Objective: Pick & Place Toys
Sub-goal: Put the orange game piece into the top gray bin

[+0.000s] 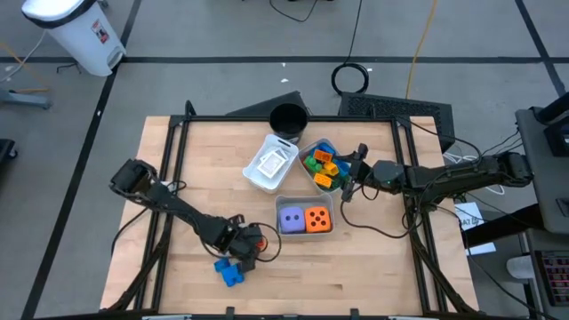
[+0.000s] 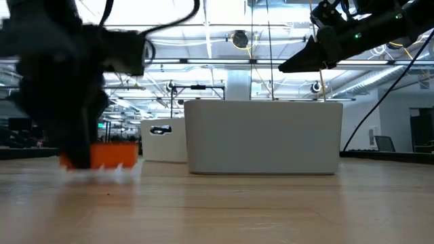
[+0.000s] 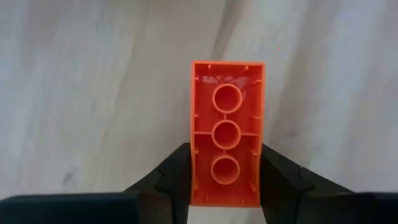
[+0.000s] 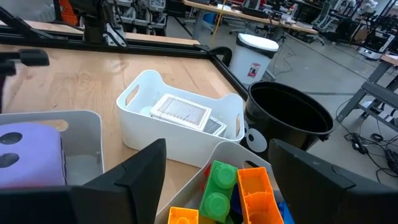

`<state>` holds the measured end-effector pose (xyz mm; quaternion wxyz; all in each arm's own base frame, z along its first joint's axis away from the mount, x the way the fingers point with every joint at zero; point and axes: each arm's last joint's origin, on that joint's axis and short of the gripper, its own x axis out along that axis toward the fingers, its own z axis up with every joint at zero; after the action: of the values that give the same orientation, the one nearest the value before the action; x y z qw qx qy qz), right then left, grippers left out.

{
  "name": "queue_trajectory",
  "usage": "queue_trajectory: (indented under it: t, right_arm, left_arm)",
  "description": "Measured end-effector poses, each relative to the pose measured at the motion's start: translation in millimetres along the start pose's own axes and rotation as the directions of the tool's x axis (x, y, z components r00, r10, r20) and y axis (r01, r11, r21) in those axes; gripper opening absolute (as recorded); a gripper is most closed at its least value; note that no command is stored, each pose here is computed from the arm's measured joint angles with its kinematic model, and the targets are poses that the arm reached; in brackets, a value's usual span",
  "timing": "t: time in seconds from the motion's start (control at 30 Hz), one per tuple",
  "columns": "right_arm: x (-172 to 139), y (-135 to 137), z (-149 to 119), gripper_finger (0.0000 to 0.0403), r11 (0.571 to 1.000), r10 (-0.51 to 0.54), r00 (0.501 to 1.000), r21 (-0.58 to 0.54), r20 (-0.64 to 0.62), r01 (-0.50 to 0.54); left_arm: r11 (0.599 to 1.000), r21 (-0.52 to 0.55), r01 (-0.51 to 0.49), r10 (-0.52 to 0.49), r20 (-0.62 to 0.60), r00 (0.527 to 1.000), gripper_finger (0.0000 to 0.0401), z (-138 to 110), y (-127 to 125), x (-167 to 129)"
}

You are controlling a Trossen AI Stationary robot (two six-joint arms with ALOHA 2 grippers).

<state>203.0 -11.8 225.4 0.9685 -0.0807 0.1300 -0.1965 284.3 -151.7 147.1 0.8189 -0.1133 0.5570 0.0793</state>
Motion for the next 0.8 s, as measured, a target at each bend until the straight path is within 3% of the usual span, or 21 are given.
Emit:
queue_trajectory:
  t: [0.23,0.37,0.53,0.63,0.73,0.8]
  right_arm:
    - [-1.8,6.7,3.3,0.0256,0.994,0.11,0.993,0.003,0.04,-0.11]
    - [0.0,14.2,6.4,0.0256,0.974,0.218,0.972,0.035,0.092,-0.222]
    - [9.9,29.8,9.0,0.0256,0.93,0.333,0.925,0.095,0.183,-0.354]
    - [16.3,42.4,9.3,0.0258,0.903,0.399,0.883,0.061,0.248,-0.425]
    - [19.1,57.8,9.1,0.0272,0.847,0.513,0.797,-0.037,0.318,-0.531]
    - [18.5,67.0,11.6,0.0289,0.833,0.532,0.752,-0.077,0.389,-0.549]
  left_arm:
    - [0.997,0.02,0.072,-0.075,0.273,0.959,0.0141,18.4,0.3,-56.3]
    - [0.996,0.062,0.07,-0.092,0.526,0.846,0.0141,34.5,-0.7,-90.6]
    - [0.987,0.154,-0.04,-0.088,0.739,0.668,0.0147,57.9,-4.6,-106.7]
    - [0.983,0.165,-0.086,-0.082,0.798,0.596,0.0153,72.9,-2.1,-104.7]
    - [0.981,0.151,-0.122,-0.054,0.817,0.574,0.0154,83.0,4.7,-98.8]
    - [0.982,0.141,-0.127,-0.043,0.818,0.574,0.0155,87.1,9.7,-96.9]
